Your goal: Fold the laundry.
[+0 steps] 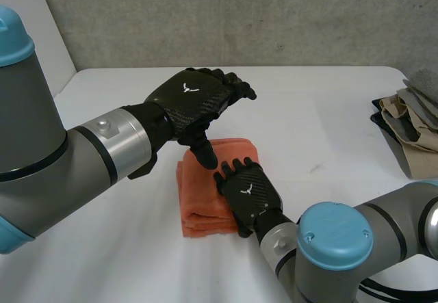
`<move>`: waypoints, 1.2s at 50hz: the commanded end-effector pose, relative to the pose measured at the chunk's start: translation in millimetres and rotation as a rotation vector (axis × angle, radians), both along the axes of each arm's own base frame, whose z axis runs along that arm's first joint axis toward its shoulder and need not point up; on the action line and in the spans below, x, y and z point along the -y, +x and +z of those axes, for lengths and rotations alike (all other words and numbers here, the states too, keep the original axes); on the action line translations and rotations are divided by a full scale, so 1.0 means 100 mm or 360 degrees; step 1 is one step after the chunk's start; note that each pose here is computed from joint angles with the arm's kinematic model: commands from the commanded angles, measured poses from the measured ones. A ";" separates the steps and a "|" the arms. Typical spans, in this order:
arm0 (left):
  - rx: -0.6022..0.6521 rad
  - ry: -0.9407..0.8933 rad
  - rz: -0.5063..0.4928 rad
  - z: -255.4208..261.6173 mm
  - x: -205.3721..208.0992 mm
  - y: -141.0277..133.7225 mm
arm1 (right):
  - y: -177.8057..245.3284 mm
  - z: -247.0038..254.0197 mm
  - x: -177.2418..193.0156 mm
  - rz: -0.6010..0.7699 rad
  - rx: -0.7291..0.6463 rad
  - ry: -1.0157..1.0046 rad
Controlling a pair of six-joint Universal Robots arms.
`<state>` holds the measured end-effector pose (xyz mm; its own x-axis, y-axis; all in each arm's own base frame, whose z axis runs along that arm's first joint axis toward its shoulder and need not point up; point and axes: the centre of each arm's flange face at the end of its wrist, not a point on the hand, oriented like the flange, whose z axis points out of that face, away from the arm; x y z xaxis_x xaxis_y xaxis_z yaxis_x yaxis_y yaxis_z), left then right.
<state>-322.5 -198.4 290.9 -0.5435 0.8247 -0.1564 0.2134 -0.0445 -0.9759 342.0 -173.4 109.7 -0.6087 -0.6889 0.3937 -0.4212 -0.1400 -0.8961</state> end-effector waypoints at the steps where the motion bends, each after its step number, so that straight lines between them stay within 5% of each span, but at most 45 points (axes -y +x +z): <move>1: 0.0001 0.0007 0.0003 -0.01 0.01 0.00 | 0.03 -0.01 0.05 -0.0011 0.0028 -0.0029; 60: 0.0019 0.0032 0.0003 -0.07 0.01 0.00 | 0.30 -0.02 0.38 0.0004 0.0049 -0.0052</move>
